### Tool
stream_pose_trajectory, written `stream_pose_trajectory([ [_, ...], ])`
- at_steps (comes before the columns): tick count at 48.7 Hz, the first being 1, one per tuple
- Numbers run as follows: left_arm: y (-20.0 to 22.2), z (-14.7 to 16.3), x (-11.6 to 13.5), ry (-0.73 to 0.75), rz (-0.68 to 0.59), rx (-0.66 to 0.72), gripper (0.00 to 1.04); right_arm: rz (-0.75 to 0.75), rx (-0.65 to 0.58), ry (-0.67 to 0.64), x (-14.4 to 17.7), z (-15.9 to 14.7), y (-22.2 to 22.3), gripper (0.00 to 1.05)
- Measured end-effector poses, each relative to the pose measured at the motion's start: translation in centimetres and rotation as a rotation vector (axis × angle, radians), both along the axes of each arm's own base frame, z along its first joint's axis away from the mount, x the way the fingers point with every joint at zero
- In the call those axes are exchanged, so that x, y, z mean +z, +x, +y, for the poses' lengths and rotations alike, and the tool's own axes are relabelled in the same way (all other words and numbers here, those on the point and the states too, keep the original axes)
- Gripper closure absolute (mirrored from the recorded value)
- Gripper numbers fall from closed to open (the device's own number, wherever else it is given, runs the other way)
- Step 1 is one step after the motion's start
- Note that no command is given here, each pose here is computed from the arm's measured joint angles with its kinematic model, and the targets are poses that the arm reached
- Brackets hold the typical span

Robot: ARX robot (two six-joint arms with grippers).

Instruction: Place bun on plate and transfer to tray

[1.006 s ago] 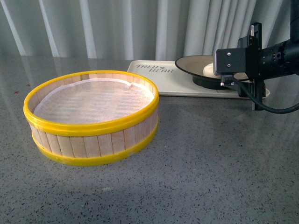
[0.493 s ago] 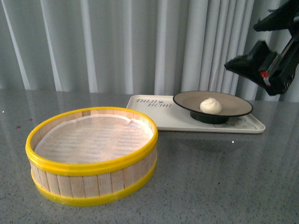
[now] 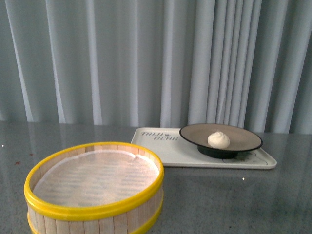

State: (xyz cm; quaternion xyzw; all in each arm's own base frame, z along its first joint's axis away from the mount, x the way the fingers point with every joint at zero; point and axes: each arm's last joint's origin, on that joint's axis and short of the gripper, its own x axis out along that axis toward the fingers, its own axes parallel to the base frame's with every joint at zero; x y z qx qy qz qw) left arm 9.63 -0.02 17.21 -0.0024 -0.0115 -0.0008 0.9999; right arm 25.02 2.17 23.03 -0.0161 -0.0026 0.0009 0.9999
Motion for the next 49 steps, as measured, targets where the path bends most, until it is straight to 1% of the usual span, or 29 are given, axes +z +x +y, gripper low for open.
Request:
stream_pose_trajectory([
  [5, 0.0, 0.0, 0.0, 0.000, 0.000, 0.000, 0.07, 0.009, 0.008, 0.010, -1.2, -0.3, -1.6, 0.96],
  [6, 0.0, 0.0, 0.0, 0.000, 0.000, 0.000, 0.07, 0.013, 0.006, 0.011, -1.6, -0.4, -2.1, 1.02],
  [7, 0.0, 0.0, 0.0, 0.000, 0.000, 0.000, 0.07, 0.016, 0.005, 0.010, -1.8, -0.5, -2.4, 1.04],
  [11, 0.0, 0.0, 0.0, 0.000, 0.000, 0.000, 0.07, 0.020, -0.007, 0.016, -2.8, -1.0, -4.0, 1.03],
  [14, 0.0, 0.0, 0.0, 0.000, 0.000, 0.000, 0.07, 0.017, 0.019, 0.018, -3.2, -1.6, -4.9, 1.03],
  [20, 0.0, 0.0, 0.0, 0.000, 0.000, 0.000, 0.07, 0.013, -0.003, 0.019, -3.8, -2.1, -6.2, 1.03],
  [43, 0.0, 0.0, 0.0, 0.000, 0.000, 0.000, 0.07, 0.015, -0.002, 0.021, -5.6, -2.1, -10.5, 1.03],
  [46, 0.0, 0.0, 0.0, 0.000, 0.000, 0.000, 0.07, 0.001, -0.002, 0.021, -6.2, -2.1, -11.0, 1.03],
  [49, 0.0, 0.0, 0.0, 0.000, 0.000, 0.000, 0.07, 0.018, -0.002, 0.021, -6.7, -2.2, -11.3, 1.03],
])
